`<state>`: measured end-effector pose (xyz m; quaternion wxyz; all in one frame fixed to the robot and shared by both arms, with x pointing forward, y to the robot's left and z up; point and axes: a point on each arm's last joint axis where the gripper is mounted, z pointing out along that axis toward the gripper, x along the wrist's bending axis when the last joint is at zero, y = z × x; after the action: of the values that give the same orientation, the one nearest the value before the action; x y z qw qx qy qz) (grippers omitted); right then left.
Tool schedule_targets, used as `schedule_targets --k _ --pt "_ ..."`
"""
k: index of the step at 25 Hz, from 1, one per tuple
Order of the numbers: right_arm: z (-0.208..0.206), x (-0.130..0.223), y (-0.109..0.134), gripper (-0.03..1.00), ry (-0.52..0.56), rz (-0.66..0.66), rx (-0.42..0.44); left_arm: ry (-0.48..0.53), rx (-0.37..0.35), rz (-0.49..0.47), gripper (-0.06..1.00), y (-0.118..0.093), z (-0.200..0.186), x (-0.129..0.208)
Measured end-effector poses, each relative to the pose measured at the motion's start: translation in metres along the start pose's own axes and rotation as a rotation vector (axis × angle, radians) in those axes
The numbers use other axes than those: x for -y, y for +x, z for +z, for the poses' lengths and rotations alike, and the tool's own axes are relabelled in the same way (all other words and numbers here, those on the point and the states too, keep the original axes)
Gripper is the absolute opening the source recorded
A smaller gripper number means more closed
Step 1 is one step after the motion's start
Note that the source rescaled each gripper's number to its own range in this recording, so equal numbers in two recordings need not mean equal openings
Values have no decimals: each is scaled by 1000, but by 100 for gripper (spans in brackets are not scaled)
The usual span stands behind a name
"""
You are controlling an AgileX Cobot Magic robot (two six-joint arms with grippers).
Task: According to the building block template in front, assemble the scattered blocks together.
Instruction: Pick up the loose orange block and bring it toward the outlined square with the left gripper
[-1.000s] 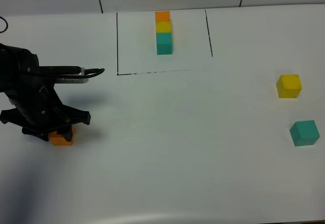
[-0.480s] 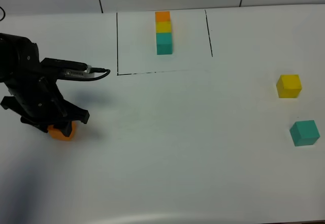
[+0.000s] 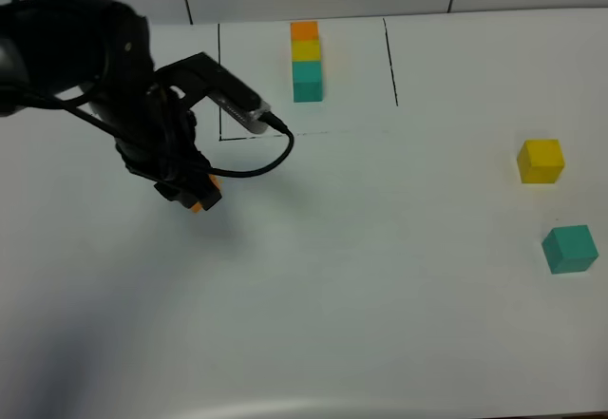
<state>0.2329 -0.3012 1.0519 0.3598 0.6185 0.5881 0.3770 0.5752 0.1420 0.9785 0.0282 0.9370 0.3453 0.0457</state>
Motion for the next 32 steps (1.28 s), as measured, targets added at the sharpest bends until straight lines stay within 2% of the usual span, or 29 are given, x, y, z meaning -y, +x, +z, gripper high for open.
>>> schedule_targets --k 4,11,17,26,32 --pt "0 0 0 70 0 1 -1 29 11 128 0 -14 -3 -34" --pt "0 0 0 70 0 2 -4 67 -78 330 0 -39 7 -84" --pt "0 0 0 70 0 2 -4 116 -57 516 0 -56 36 -108" --pt "0 0 0 70 0 2 -4 74 -69 693 0 -55 58 -120" --pt "0 0 1 70 0 2 -6 18 -61 703 0 -57 66 -125"
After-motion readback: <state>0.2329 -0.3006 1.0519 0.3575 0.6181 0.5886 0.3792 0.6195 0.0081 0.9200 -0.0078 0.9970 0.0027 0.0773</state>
